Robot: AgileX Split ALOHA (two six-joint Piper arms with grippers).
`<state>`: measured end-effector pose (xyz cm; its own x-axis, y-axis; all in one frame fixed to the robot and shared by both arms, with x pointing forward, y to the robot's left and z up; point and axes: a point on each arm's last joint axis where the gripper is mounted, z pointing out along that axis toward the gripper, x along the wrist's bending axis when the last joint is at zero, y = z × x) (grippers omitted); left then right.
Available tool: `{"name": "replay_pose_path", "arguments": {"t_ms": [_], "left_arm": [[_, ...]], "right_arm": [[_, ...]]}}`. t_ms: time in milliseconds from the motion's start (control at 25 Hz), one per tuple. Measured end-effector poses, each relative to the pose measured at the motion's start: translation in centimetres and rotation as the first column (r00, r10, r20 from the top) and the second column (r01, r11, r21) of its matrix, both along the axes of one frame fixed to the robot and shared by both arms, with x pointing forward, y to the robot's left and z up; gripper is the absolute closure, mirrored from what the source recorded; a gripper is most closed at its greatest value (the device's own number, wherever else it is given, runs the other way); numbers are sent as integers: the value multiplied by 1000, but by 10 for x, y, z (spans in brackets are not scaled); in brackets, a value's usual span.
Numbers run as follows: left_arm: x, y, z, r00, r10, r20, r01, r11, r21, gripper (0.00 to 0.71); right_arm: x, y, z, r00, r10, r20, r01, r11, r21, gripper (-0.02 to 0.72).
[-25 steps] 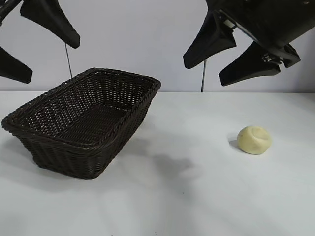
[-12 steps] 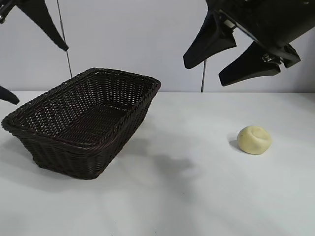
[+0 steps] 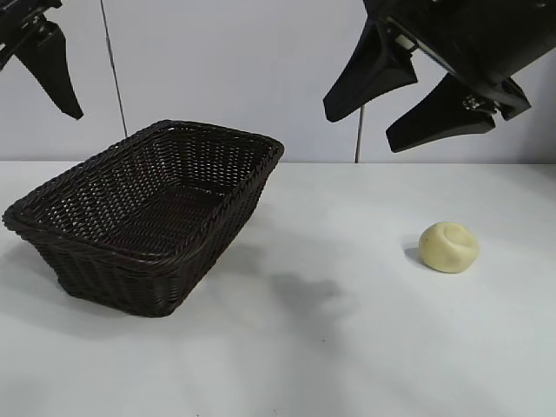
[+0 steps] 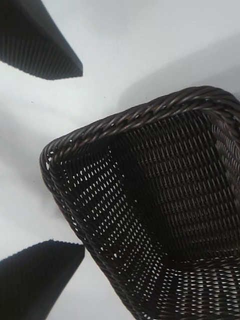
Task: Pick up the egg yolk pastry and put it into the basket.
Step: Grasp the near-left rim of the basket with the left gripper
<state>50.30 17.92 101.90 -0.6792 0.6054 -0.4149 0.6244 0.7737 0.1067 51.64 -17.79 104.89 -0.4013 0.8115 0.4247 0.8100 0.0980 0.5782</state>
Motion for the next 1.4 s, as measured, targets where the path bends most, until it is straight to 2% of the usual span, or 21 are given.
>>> {"name": "replay_pose_path", "arguments": {"t_ms": [440, 560, 680, 880, 1040, 1200, 1400], "left_arm": [[27, -12, -72, 991, 5, -130, 3, 998, 62, 79], [29, -13, -83, 988, 6, -154, 5, 997, 73, 84], [29, -13, -84, 988, 6, -155, 5, 997, 73, 165], [29, -13, -84, 988, 6, -155, 5, 997, 73, 394], [30, -14, -84, 989, 7, -148, 4, 998, 69, 525], [32, -15, -83, 991, 20, -132, -13, 998, 55, 608], [32, -16, -82, 990, 26, -142, -19, 999, 45, 610]], "right_arm": [[0, 0, 0, 1000, 1, -1, -1, 1000, 0, 164], [0, 0, 0, 1000, 2, -3, -2, 1000, 0, 164], [-1, 0, 0, 1000, 5, -6, -5, 1000, 0, 164], [-1, 0, 0, 1000, 9, -10, -9, 1000, 1, 164], [-1, 0, 0, 1000, 9, -11, -9, 1000, 1, 164], [-1, 0, 0, 1000, 9, -11, -9, 1000, 1, 164], [-1, 0, 0, 1000, 9, -11, -9, 1000, 1, 164]]}}
